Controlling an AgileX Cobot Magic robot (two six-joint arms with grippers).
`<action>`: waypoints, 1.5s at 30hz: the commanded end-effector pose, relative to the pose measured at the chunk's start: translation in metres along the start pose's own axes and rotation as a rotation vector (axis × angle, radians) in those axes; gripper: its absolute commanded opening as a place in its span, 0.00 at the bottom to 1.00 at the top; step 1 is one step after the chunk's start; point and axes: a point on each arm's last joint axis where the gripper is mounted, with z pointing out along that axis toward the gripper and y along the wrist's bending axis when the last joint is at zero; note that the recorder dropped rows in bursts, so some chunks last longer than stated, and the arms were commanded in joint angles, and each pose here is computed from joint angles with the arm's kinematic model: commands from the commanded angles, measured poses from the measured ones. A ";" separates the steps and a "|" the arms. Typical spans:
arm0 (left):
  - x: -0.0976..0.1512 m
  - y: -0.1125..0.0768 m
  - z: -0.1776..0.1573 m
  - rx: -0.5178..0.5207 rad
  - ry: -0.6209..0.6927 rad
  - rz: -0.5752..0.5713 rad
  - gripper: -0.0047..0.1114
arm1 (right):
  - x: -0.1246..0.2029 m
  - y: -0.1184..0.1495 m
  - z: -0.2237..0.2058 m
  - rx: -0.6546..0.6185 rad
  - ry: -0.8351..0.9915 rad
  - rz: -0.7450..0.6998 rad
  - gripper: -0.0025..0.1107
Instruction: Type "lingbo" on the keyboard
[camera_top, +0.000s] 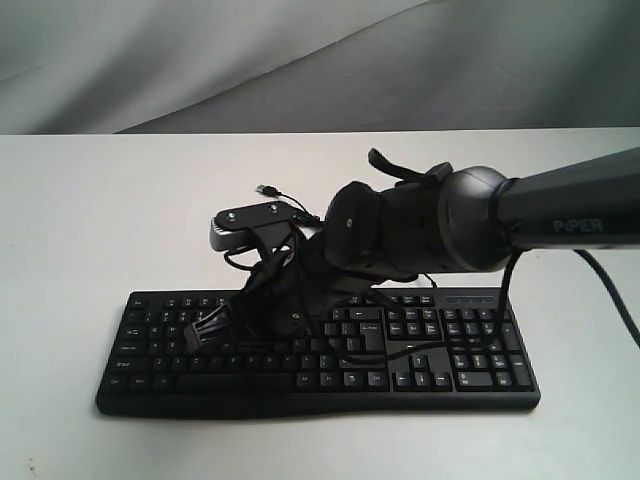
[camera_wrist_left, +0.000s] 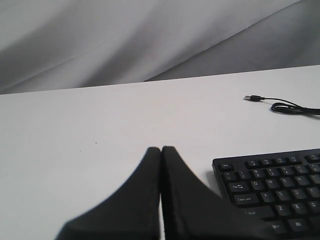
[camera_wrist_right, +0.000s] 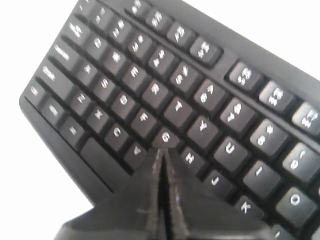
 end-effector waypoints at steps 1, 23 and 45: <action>0.001 0.000 0.000 0.001 -0.003 -0.012 0.04 | -0.013 0.005 -0.003 -0.014 -0.036 -0.026 0.02; 0.001 0.000 0.000 0.001 -0.003 -0.012 0.04 | -0.016 0.003 0.018 -0.031 0.000 -0.030 0.02; 0.001 0.000 0.000 0.001 -0.003 -0.012 0.04 | -0.014 0.002 0.025 -0.042 -0.006 -0.032 0.02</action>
